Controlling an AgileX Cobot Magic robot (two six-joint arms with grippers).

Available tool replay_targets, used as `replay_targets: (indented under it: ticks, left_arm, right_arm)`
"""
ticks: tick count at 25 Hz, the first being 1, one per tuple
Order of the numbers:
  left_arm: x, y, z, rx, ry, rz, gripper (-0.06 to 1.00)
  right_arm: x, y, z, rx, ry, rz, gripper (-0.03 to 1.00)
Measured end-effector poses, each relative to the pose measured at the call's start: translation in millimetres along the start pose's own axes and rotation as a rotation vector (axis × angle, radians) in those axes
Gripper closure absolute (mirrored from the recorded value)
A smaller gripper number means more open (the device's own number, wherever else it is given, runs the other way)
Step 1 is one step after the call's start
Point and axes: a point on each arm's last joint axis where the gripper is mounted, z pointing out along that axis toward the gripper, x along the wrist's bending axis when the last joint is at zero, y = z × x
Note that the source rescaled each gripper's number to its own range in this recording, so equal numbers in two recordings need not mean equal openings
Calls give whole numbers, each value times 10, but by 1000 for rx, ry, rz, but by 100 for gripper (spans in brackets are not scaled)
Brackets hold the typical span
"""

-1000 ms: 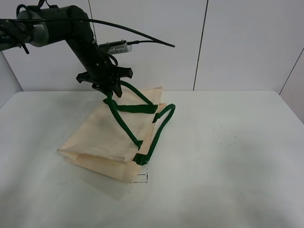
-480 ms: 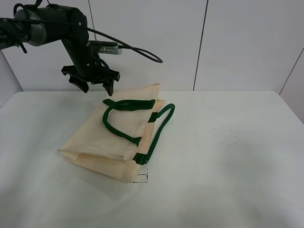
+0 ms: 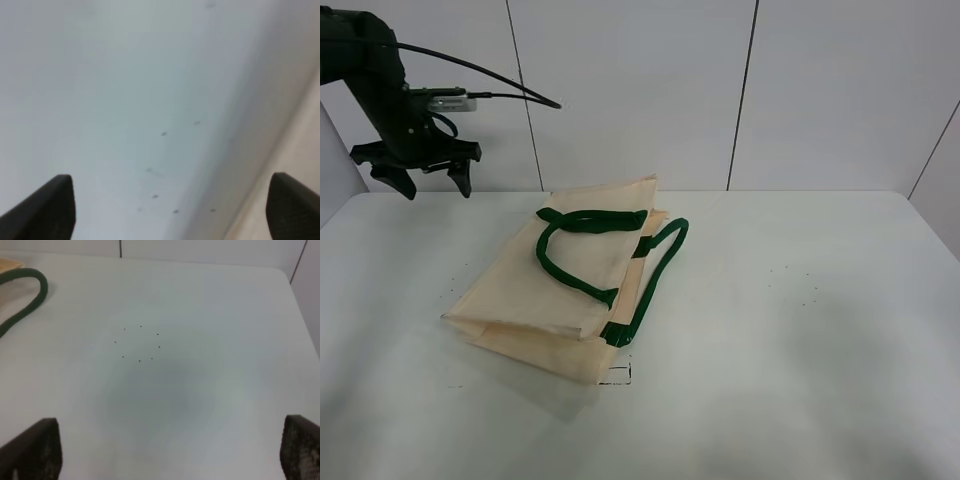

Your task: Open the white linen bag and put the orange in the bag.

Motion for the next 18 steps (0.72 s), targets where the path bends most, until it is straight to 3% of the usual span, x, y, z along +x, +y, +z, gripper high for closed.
replay_targets:
  ticks: [8, 18]
  left_arm:
    - [15, -159, -33, 79, -30, -6, -6]
    - [143, -1117, -464, 186, -19, 3, -3]
  right_arm:
    - [0, 0, 0, 0, 0, 0, -3]
    - [0, 0, 0, 0, 0, 0, -3]
